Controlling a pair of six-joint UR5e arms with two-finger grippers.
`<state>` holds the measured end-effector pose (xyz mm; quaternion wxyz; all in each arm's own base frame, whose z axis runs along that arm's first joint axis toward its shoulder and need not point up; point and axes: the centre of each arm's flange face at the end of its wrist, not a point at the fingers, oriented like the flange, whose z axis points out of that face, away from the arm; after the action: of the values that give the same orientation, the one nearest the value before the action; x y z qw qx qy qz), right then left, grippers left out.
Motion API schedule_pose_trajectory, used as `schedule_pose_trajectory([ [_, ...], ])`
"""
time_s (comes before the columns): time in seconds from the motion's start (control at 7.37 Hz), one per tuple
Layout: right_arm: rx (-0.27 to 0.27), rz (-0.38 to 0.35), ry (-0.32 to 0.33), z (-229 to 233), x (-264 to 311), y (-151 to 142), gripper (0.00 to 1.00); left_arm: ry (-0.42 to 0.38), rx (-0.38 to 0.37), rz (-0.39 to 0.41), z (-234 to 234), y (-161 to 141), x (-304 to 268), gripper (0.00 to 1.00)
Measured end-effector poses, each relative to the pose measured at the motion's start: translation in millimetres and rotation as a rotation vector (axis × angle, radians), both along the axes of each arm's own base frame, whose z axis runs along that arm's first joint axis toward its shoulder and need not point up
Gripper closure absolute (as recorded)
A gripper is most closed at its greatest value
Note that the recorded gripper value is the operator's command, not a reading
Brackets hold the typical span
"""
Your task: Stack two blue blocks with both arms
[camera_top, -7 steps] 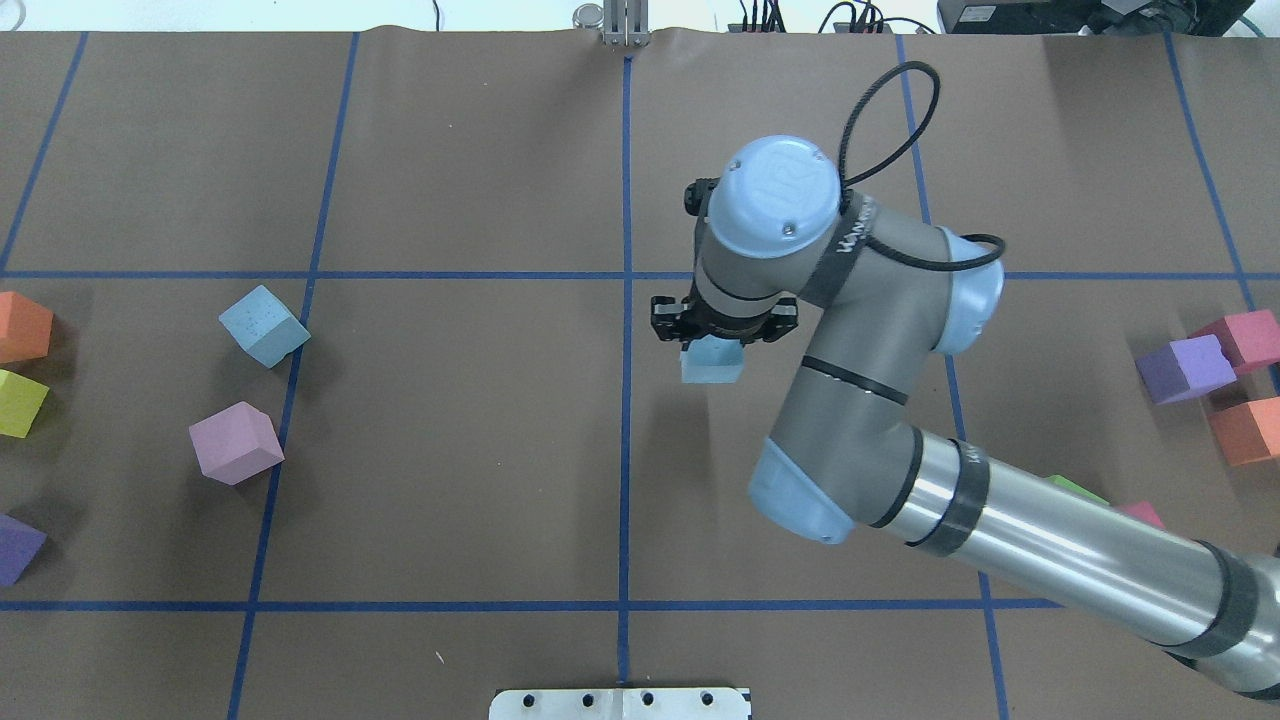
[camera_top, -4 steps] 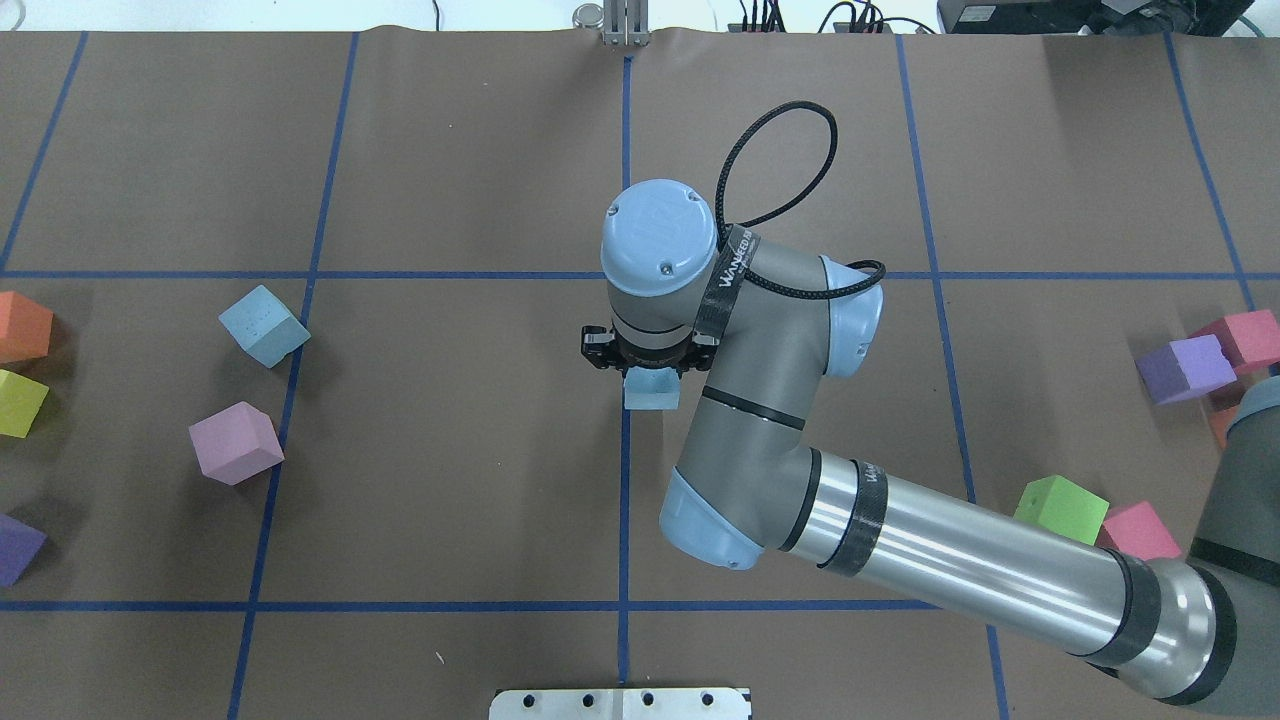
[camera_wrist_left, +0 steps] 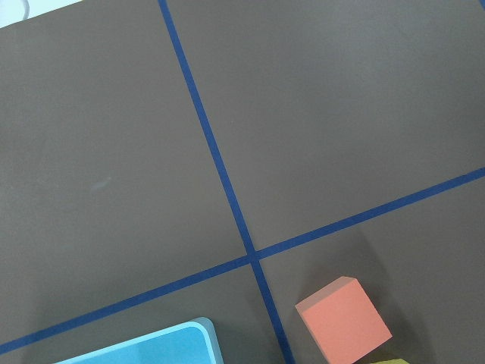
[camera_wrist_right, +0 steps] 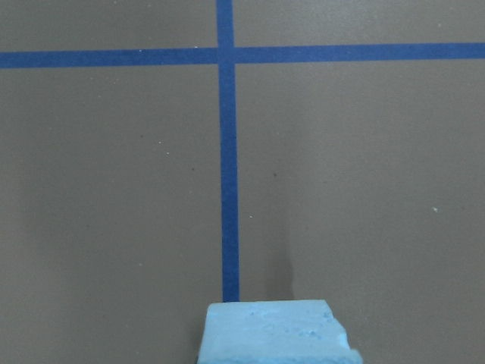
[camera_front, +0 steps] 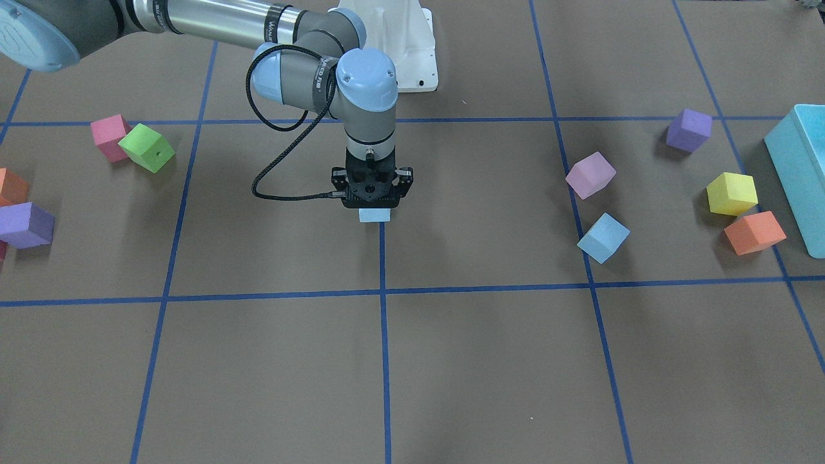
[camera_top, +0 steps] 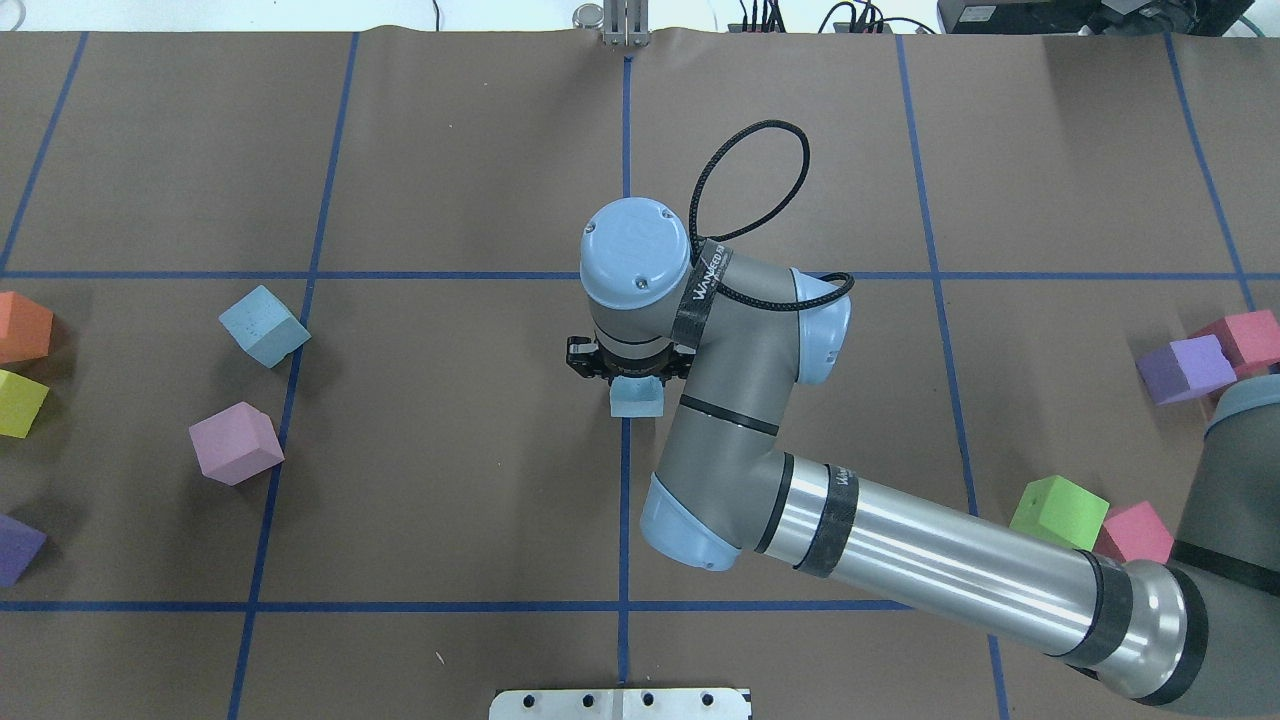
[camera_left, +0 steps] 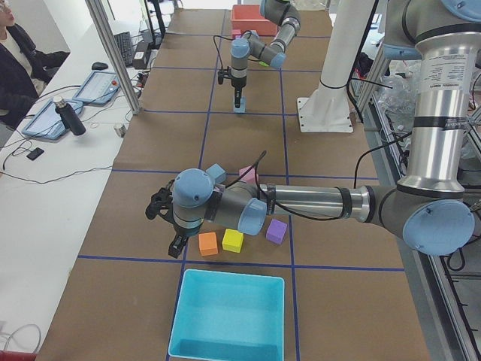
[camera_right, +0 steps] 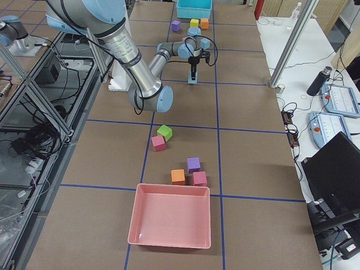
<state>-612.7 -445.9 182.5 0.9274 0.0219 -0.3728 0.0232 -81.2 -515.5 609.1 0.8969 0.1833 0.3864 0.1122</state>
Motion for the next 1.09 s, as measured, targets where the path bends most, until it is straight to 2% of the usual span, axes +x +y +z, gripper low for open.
schedule_pose_trajectory([
  [0.14, -0.001, -0.001, 0.001, -0.5, -4.6, -1.2, 0.67, 0.000, 0.000, 0.000, -0.1, 0.0, 0.2, 0.02],
  [0.41, -0.002, -0.001, 0.002, -1.7, -12.4, -3.2, 0.38, 0.000, 0.000, 0.001, 0.0, -0.1, 0.6, 0.01],
  [0.54, 0.005, 0.002, 0.007, -1.2, -15.8, -2.0, 0.03, 0.000, 0.000, 0.001, 0.1, -0.1, 0.7, 0.01],
  [0.81, 0.025, 0.013, 0.010, -5.3, -19.3, 1.5, 0.00, 0.000, 0.000, 0.001, 0.1, -0.1, 0.8, 0.01],
  [1.09, 0.034, 0.026, -0.028, -27.1, 0.4, -9.0, 0.00, 0.001, 0.003, 0.000, -2.2, -1.2, 0.7, 0.01],
])
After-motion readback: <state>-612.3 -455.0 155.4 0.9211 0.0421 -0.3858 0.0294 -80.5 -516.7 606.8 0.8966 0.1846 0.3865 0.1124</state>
